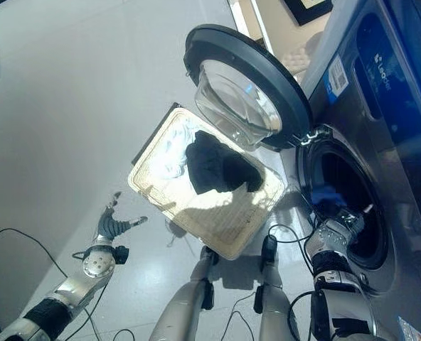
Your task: Put the clothes into the washing machine.
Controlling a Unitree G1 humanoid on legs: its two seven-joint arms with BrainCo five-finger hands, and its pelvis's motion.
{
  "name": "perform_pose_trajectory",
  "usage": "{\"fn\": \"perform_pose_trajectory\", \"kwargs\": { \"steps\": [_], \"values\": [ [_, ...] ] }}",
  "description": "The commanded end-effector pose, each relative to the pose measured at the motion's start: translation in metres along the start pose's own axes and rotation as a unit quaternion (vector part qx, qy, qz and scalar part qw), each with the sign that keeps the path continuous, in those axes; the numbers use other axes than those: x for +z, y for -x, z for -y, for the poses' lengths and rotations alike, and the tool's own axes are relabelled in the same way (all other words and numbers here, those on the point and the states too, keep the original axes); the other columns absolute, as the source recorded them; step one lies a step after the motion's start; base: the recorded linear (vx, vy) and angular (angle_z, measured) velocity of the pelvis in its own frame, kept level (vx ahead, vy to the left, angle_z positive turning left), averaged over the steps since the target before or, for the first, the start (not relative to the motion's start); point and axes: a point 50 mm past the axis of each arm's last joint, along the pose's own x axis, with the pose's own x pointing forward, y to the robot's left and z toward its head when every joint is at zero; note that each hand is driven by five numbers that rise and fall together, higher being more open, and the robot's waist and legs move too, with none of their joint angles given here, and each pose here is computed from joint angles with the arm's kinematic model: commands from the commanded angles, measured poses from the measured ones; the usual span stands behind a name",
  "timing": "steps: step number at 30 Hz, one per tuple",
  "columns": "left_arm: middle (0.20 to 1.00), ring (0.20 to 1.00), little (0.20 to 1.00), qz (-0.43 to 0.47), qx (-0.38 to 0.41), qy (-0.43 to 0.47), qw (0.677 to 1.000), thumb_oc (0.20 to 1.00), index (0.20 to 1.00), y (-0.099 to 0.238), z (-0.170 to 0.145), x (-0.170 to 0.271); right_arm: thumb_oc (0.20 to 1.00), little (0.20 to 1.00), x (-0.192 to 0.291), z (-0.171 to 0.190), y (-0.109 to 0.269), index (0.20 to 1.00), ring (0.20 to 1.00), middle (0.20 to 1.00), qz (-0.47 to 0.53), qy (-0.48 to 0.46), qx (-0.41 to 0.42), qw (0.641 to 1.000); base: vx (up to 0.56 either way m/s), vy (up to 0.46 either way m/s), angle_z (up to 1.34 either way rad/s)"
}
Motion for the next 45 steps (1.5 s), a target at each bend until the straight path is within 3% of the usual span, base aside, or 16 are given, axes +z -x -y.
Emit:
{"fn": "perform_pose_trajectory", "kwargs": {
  "steps": [1,3,9,14,20,23,33,45],
  "values": [
    [1.000,1.000,1.000,0.046,0.084,-0.013,0.995,1.000,1.000,-0.017,-0.013,0.016,1.000,1.000,0.021,-0.019,-0.006,1.000,1.000,1.000,0.011,0.041,0.078,0.996,0.00,0.061,-0.06],
    [1.000,1.000,1.000,0.046,0.091,-0.026,0.994,1.000,1.000,-0.021,-0.014,0.018,1.000,1.000,0.022,-0.018,-0.007,1.000,1.000,1.000,0.012,0.054,0.079,0.995,0.00,0.050,0.00],
    [1.000,1.000,1.000,0.027,0.129,-0.059,0.990,1.000,1.000,-0.041,-0.018,0.022,1.000,1.000,-0.004,-0.026,0.000,1.000,1.000,1.000,-0.041,0.215,0.122,0.968,-0.01,0.110,-0.06],
    [1.000,1.000,1.000,-0.012,0.160,-0.055,0.986,1.000,1.000,-0.046,-0.016,0.016,1.000,1.000,-0.035,-0.011,0.018,1.000,1.000,1.000,-0.112,0.240,0.155,0.952,-0.01,0.138,-0.20],
    [1.000,1.000,1.000,-0.039,0.261,-0.049,0.963,1.000,1.000,-0.062,-0.023,0.028,1.000,1.000,-0.075,0.035,0.060,1.000,1.000,1.000,-0.263,0.291,0.160,0.906,-0.02,0.176,-0.29],
    [1.000,1.000,1.000,-0.029,0.275,-0.059,0.959,1.000,1.000,-0.070,-0.026,0.039,1.000,1.000,-0.079,0.041,0.066,1.000,1.000,1.000,-0.277,0.289,0.156,0.903,-0.03,0.083,-0.13],
    [1.000,1.000,1.000,0.099,0.239,-0.187,0.948,1.000,1.000,-0.097,-0.021,0.103,1.000,1.000,-0.078,0.053,0.073,1.000,1.000,1.000,-0.282,0.302,0.143,0.899,-0.02,0.091,-0.12],
    [1.000,1.000,1.000,0.182,0.193,-0.304,0.915,1.000,1.000,-0.093,-0.002,0.111,1.000,1.000,-0.088,0.059,0.077,1.000,1.000,1.000,-0.304,0.328,0.141,0.884,-0.01,-0.001,-0.02]
  ]
}}
